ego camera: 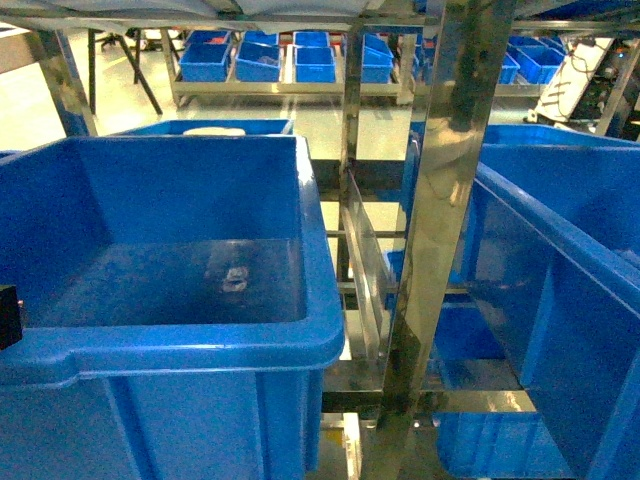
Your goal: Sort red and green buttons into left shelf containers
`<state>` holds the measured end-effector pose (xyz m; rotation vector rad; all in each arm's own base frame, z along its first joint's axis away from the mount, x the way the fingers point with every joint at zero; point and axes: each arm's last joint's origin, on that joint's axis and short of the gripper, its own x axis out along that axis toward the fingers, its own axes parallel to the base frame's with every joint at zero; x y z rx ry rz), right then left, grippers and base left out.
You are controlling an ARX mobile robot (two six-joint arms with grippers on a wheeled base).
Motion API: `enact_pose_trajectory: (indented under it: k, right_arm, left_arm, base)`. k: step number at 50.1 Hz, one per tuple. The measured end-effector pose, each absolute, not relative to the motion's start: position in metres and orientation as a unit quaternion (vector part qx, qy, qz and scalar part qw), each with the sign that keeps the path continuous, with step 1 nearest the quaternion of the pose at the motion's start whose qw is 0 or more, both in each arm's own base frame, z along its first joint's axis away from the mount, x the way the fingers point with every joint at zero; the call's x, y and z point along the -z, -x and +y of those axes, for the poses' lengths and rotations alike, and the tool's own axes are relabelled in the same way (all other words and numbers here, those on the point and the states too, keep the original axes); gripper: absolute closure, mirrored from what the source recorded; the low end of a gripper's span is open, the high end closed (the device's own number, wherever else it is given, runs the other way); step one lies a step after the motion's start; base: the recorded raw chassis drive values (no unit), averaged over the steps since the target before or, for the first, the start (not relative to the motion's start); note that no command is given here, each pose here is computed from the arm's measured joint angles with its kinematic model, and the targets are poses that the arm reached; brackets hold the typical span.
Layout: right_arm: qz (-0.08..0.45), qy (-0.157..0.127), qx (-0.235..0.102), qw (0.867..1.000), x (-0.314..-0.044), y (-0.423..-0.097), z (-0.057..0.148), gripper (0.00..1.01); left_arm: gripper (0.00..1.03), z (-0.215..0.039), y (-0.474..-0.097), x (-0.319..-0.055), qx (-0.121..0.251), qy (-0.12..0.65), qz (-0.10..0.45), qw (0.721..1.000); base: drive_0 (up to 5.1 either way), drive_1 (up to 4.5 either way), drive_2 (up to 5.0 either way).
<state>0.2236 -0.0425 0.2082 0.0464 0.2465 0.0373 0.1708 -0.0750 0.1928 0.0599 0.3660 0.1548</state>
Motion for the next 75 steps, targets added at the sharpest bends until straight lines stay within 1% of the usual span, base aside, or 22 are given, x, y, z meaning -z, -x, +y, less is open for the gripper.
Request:
enact_pose_trajectory:
  k: [3,7,11,13,17,26,28,41,54,60,67,70,73,75]
  right_arm:
    - [0.134,-0.03,-0.031,0.99,-0.204,-0.205,-0.04,0.03]
    - [0.157,-0.027,-0.068,0.985,-0.191,-0.178,-0.031,0.03]
    - [0.174,-0.024,-0.089,0.98,-0.18,-0.164,-0.027,0.03]
    - [0.173,-0.019,-0.096,0.98,-0.177,-0.159,-0.027,0.03]
    - [0.16,-0.006,-0.096,0.982,-0.179,-0.156,-0.027,0.03]
    - [0.163,-0.002,-0.096,0.982,-0.179,-0.157,-0.028,0.03]
    - [0.162,-0.001,-0.097,0.982,-0.179,-0.157,-0.028,0.03]
    - [0.162,0.002,-0.097,0.982,-0.179,-0.157,-0.028,0.03]
    - [0.162,0.002,-0.097,0.982,-0.179,-0.157,-0.028,0.03]
    - [0.162,0.002,-0.097,0.982,-0.179,-0.157,-0.028,0.03]
    - [0.162,0.002,-0.097,0.982,-0.179,-0.157,-0.028,0.03]
    - [0.162,0.002,-0.097,0.982,-0.179,-0.157,-0.028,0.03]
    - [0.162,0.002,-0.097,0.982,-0.179,-0.157,-0.028,0.03]
    - [0.162,0.002,-0.097,0.982,-0.179,-0.157,-0.028,0.03]
  left_arm:
    - [0.66,-0.075,-0.171,-0.193,-0.077,-0.03,0.182,0.98]
    - [0.66,-0.075,-0.171,-0.193,-0.077,-0.03,0.182,0.98]
    - [0.66,-0.075,-0.171,-0.193,-0.077,-0.03,0.182,0.98]
    - [0.66,-0.075,-0.171,-0.193,-0.077,-0.03,0.182,0.98]
    - [0.66,-0.075,-0.171,-0.193,-0.077,-0.03,0.182,0.98]
    - [0.66,-0.073,-0.172,-0.192,-0.076,-0.027,0.187,0.979]
    - [0.66,-0.071,-0.175,-0.192,-0.081,-0.027,0.191,0.978]
    - [0.66,-0.061,-0.205,-0.194,-0.081,-0.021,0.203,0.976]
    - [0.66,-0.046,-0.243,-0.212,-0.072,-0.022,0.201,0.977]
    - [0.66,-0.043,-0.262,-0.213,-0.055,-0.032,0.227,0.972]
    - [0.66,-0.044,-0.294,-0.209,-0.029,-0.047,0.255,0.965]
    - [0.66,-0.046,-0.314,-0.202,-0.016,-0.062,0.275,0.959]
    - [0.66,-0.047,-0.327,-0.196,-0.014,-0.08,0.286,0.955]
    - [0.66,-0.046,-0.339,-0.189,-0.011,-0.095,0.305,0.947]
  base:
    - [0.0,0.0,0.0]
    - [0.0,0.0,0.0]
    - [0.0,0.0,0.0]
    - [0.0,0.0,0.0]
    - [0.0,0.0,0.0]
    - [0.0,0.0,0.0]
    - [0.0,0.0,0.0]
    - [0.0,0.0,0.0]
    - [0.0,0.0,0.0]
    - [0.0,0.0,0.0]
    - [0.0,0.0,0.0]
    - [0.0,0.0,0.0]
    - [0.0,0.0,0.0]
    - [0.0,0.0,0.0]
